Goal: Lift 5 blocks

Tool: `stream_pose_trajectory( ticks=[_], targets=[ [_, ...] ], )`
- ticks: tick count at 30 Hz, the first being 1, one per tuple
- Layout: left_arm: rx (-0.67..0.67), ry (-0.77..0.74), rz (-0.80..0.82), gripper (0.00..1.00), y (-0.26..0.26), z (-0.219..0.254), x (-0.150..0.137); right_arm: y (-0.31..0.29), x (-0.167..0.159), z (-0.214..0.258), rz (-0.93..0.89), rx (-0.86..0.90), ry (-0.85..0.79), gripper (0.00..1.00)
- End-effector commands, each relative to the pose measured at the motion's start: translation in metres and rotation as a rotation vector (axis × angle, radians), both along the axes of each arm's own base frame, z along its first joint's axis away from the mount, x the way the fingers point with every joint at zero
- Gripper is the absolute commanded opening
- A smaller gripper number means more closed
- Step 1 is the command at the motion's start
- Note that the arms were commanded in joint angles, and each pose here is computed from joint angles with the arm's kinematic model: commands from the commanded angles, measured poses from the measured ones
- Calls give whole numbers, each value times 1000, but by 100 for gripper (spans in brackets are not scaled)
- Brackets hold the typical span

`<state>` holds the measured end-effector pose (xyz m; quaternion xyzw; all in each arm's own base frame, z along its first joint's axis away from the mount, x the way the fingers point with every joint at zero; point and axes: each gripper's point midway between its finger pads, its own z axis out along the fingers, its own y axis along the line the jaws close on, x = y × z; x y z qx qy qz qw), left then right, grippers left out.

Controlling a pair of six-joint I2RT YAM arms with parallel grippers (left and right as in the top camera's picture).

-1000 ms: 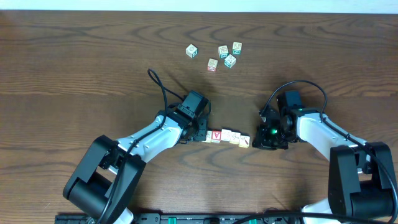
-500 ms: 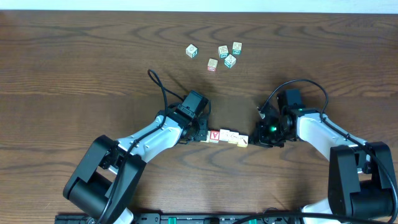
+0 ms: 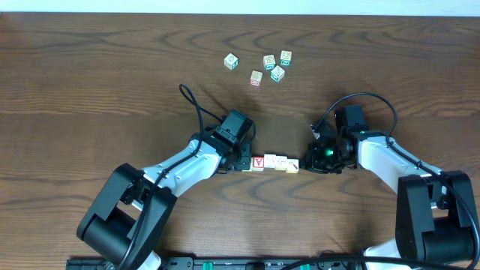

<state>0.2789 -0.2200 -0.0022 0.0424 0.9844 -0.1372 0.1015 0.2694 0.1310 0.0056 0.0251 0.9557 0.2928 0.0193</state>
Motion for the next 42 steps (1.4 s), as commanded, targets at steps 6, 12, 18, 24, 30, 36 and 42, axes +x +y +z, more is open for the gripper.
stream_pose_trajectory(
  ticks=[6,12,18,24,30,36,42],
  targets=[
    [6,85,-16,8,-2,-19,-23,-14,-6,-13,-12,-107,26,1],
    [14,79,-13,7,0,-19,-22,-40,-8,-21,-33,-263,46,1],
    [26,71,-9,8,2,-20,-21,-52,3,-14,-50,-315,30,1],
    [27,70,-9,8,2,-20,-21,-56,31,8,-31,-348,-44,1],
    [44,57,-2,8,5,-20,-18,-50,65,35,-13,-338,-158,1],
    [57,48,4,8,8,-20,-16,-28,93,54,17,-317,-284,1],
    [64,43,65,8,15,-20,-10,0,110,64,-1,-274,-362,1]
  ],
)
